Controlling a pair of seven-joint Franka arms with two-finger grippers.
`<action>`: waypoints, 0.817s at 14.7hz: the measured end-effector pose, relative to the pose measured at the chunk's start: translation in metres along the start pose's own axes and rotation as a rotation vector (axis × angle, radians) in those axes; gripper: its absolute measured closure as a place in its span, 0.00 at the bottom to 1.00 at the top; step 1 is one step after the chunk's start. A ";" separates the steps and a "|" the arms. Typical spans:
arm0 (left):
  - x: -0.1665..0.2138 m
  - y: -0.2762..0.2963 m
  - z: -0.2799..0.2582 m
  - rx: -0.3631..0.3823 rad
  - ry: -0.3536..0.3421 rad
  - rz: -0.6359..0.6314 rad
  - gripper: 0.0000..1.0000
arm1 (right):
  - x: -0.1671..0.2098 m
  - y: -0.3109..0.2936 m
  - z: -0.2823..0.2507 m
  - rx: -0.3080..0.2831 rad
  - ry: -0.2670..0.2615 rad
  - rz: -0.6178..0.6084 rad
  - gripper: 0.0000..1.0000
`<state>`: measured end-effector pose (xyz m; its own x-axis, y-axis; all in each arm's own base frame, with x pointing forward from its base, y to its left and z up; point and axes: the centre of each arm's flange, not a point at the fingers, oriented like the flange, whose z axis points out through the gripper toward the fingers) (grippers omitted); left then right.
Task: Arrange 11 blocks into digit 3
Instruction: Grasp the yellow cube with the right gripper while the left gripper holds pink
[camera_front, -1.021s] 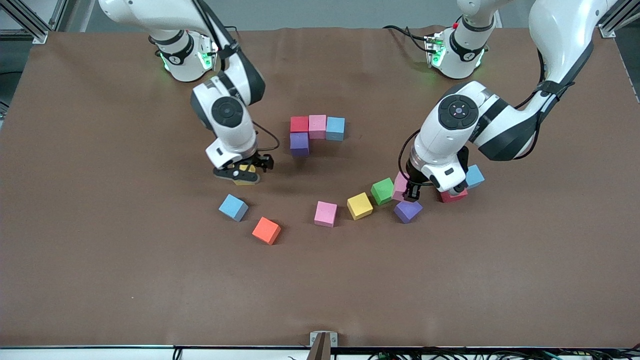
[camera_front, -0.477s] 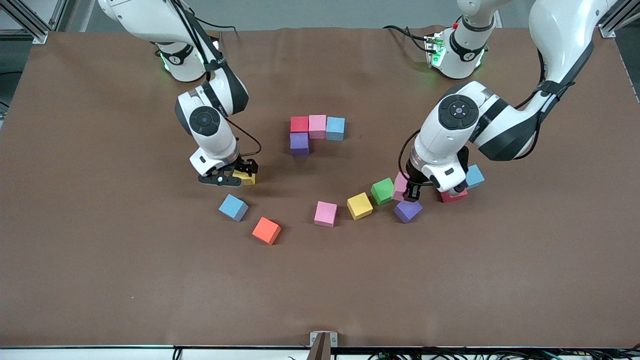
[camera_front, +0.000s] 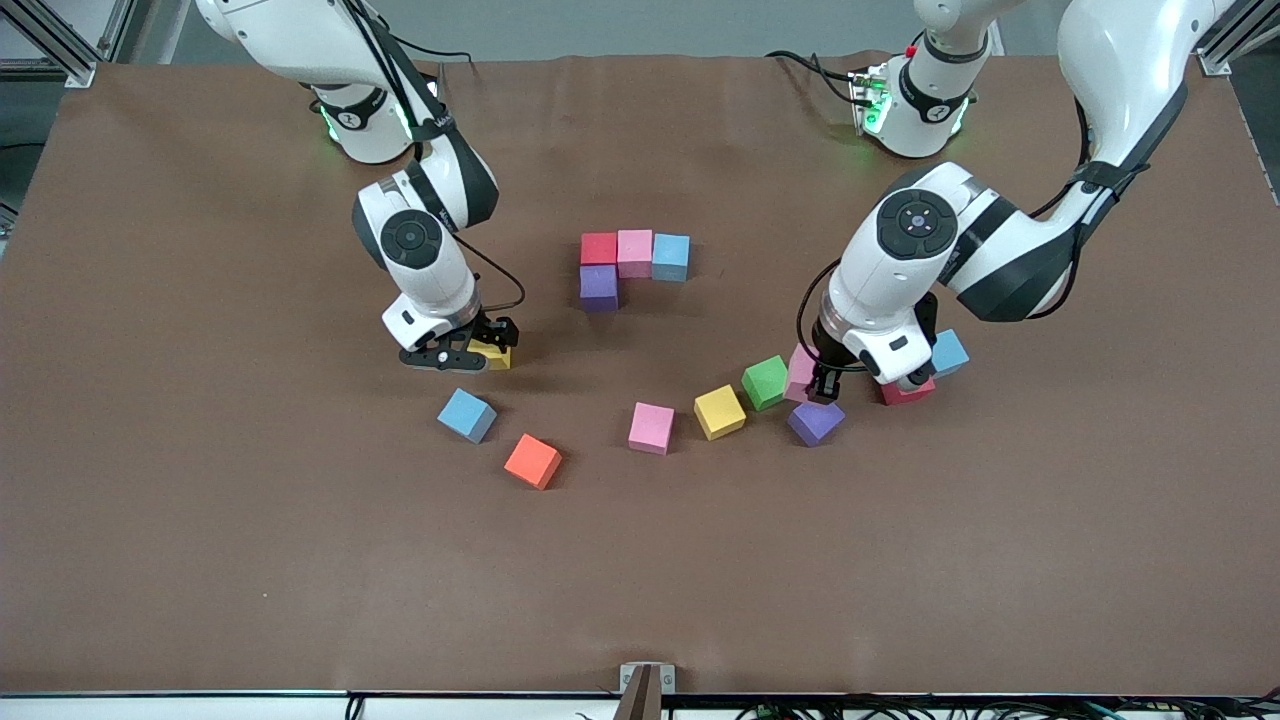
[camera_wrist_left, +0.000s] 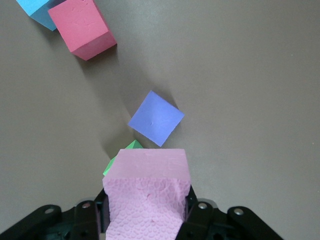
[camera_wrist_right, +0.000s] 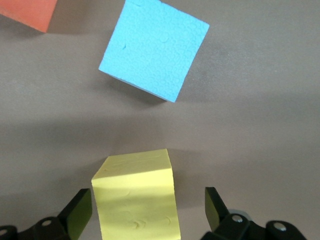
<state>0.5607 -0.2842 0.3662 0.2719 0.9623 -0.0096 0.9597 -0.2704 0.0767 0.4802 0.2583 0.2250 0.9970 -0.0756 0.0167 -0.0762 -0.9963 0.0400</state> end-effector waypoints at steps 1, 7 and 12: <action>0.000 0.000 0.000 0.000 0.000 0.000 0.45 | -0.002 0.001 0.002 0.002 0.002 0.000 0.02; 0.000 0.000 0.000 0.000 0.000 0.000 0.45 | -0.004 0.000 0.005 0.008 0.009 -0.005 0.09; 0.000 0.000 0.000 0.000 0.000 0.000 0.45 | -0.005 -0.002 0.006 0.017 0.020 -0.008 0.29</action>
<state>0.5609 -0.2839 0.3659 0.2714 0.9624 -0.0096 0.9599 -0.2700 0.0762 0.4752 0.2608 0.2189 0.9971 -0.0666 0.0362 -0.0674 -0.9975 0.0230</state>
